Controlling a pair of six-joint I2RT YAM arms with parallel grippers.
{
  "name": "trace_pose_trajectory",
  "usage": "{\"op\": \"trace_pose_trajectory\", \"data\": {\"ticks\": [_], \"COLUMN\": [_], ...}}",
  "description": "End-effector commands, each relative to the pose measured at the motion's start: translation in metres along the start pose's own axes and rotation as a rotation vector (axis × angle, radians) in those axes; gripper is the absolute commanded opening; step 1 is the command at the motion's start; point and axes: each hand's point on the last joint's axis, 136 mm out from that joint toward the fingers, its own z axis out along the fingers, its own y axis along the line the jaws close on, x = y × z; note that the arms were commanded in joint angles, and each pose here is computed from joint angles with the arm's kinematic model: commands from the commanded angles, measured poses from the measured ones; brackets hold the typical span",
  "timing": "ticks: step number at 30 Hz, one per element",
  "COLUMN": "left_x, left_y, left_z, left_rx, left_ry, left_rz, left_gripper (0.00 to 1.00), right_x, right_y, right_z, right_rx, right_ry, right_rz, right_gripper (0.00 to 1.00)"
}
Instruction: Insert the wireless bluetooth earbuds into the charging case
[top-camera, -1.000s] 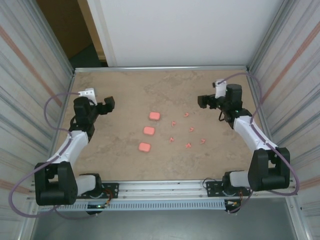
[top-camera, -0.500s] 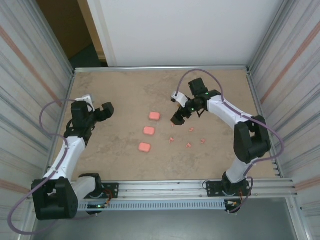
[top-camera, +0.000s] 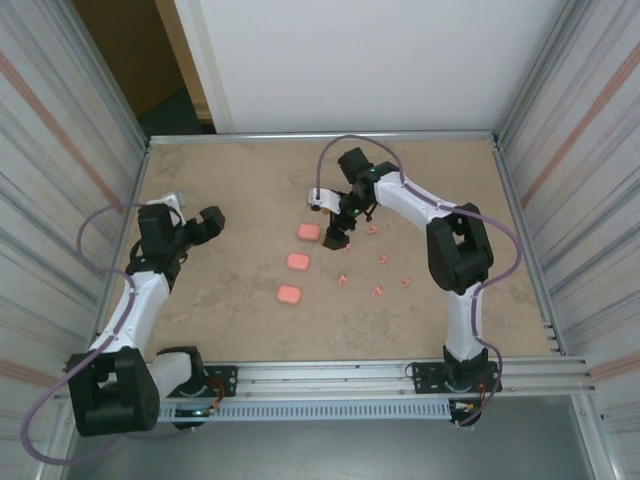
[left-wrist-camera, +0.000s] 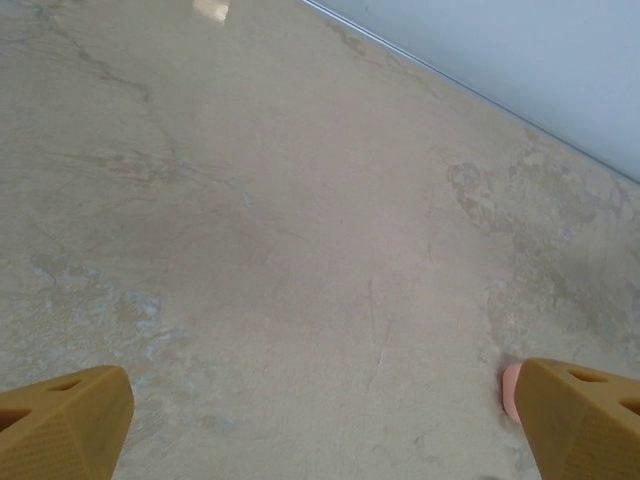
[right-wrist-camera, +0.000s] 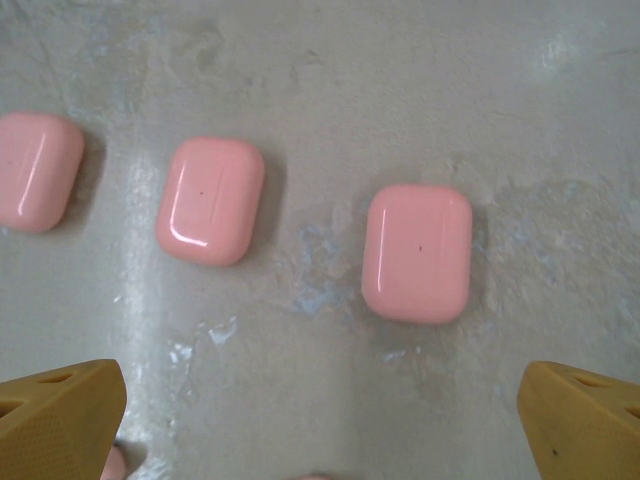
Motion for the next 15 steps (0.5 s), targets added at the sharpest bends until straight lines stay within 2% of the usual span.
{"op": "trace_pose_trajectory", "data": {"ticks": [1,9,15], "left_x": [-0.004,0.001,0.002], "left_y": [-0.003,-0.002,-0.001], "left_z": [0.001,0.004,0.006], "left_rx": [0.045,0.054,0.054], "left_ry": [-0.014,-0.001,0.005], "left_rz": [-0.042,-0.051,-0.053], "left_gripper": [0.99,0.99,0.99], "right_x": [0.003,0.004,0.011], "right_y": [0.0,-0.011,-0.016], "right_z": [0.012,0.036,0.05], "right_rx": [-0.029,-0.016,-0.002], "right_ry": [0.052,0.097,0.14], "right_rz": [-0.05,-0.083,-0.085], "right_gripper": [1.0,1.0,0.96]}}
